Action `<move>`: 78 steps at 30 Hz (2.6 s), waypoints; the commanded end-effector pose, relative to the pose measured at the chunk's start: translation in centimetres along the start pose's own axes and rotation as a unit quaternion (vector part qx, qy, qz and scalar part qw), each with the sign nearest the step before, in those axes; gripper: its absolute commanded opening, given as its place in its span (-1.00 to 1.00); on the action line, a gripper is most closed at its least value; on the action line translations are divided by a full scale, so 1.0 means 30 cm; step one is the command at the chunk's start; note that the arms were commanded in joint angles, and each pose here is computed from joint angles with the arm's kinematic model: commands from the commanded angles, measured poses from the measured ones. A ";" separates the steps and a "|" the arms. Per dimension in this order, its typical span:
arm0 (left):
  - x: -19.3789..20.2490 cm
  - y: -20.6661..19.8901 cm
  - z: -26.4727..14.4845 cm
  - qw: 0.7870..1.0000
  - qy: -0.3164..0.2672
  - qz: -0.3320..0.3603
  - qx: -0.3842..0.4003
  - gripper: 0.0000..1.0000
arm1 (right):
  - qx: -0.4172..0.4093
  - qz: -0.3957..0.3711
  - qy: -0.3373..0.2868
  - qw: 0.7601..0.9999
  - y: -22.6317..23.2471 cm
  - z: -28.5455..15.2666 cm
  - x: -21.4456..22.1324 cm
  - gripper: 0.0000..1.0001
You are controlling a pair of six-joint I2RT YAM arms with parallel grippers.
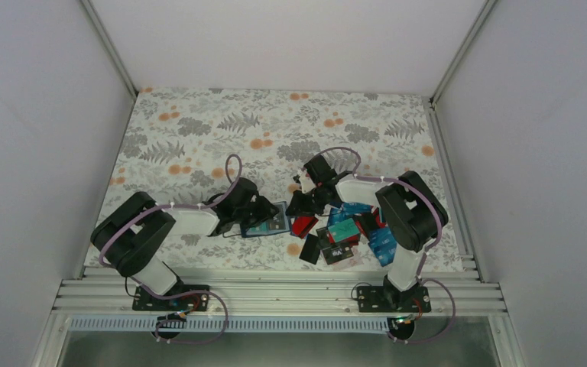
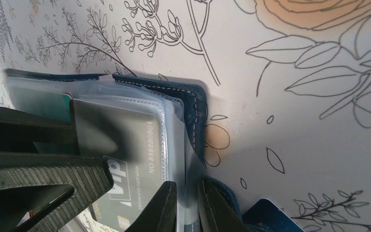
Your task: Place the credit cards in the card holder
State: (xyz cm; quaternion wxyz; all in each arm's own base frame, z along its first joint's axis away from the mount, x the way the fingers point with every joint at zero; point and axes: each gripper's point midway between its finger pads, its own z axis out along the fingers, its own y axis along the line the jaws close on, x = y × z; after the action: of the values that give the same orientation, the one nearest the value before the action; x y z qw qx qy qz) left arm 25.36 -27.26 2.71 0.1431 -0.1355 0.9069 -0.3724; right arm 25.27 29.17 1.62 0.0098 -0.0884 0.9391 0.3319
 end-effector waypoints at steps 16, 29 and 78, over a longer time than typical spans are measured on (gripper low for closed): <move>0.013 0.047 -0.144 0.991 0.010 0.068 -0.111 0.24 | 0.021 -0.036 0.009 0.999 0.005 -0.076 0.018 -0.14; -0.003 0.005 -0.109 0.986 0.025 0.131 -0.105 -0.73 | -0.063 -0.050 0.018 0.997 0.108 -0.099 0.048 -0.12; 0.056 0.054 -0.017 0.983 0.066 0.132 -0.105 -0.88 | -0.041 -0.048 0.036 0.997 0.130 -0.050 0.056 -0.23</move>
State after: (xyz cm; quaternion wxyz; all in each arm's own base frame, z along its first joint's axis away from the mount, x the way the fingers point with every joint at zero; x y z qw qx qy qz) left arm 23.79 -26.35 2.01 0.1215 -0.0041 0.9573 -0.2623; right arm 23.01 29.60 3.08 -0.0244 -0.1292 0.9280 0.3485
